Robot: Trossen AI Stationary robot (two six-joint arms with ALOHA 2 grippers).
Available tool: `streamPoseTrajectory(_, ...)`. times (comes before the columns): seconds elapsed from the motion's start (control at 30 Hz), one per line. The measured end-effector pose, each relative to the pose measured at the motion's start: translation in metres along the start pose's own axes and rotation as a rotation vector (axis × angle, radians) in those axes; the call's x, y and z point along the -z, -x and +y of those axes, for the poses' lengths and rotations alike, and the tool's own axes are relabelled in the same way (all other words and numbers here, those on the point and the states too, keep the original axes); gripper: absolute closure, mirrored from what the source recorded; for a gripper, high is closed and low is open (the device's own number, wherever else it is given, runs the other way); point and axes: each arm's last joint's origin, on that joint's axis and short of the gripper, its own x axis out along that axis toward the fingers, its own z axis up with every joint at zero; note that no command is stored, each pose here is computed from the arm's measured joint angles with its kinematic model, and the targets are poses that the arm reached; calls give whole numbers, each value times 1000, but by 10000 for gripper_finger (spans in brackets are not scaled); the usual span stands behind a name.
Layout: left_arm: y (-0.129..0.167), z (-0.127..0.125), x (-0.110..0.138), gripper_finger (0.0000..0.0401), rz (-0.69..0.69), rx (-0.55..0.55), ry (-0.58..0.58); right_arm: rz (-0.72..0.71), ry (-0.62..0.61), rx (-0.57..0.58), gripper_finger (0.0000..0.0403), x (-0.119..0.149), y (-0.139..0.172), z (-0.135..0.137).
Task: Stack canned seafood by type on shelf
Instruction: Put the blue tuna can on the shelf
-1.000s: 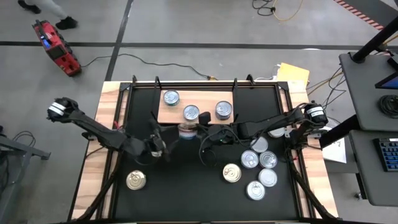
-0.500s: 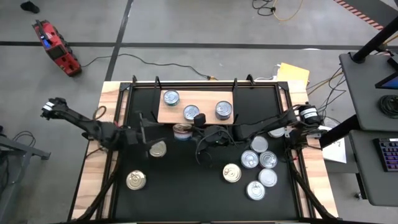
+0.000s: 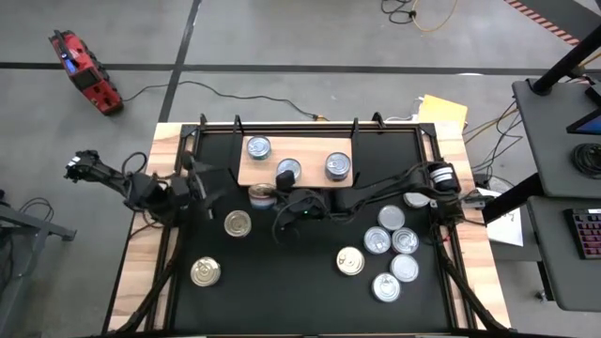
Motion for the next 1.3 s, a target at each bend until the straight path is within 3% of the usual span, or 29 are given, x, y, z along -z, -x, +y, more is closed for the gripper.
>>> streamPoseTrajectory(0.07, -1, 2, 4, 169, 59, -120, 47, 24, 14, 20, 224, 1, -7, 3)
streamPoseTrajectory(0.13, -1, 2, 7, 169, 90, -166, 56, 50, 33, 39, 224, 3, -15, 5)
streamPoseTrajectory(0.3, -1, 0, 7, 169, 75, -103, 52, 124, 70, 88, 220, 11, -35, 10)
streamPoseTrajectory(0.63, 1, 3, 7, 169, 87, -105, -20, 168, 57, 143, 216, 17, -66, 4)
streamPoseTrajectory(1.3, 4, 5, 9, 168, 98, -102, -46, 207, -35, 130, 215, 36, -74, -2)
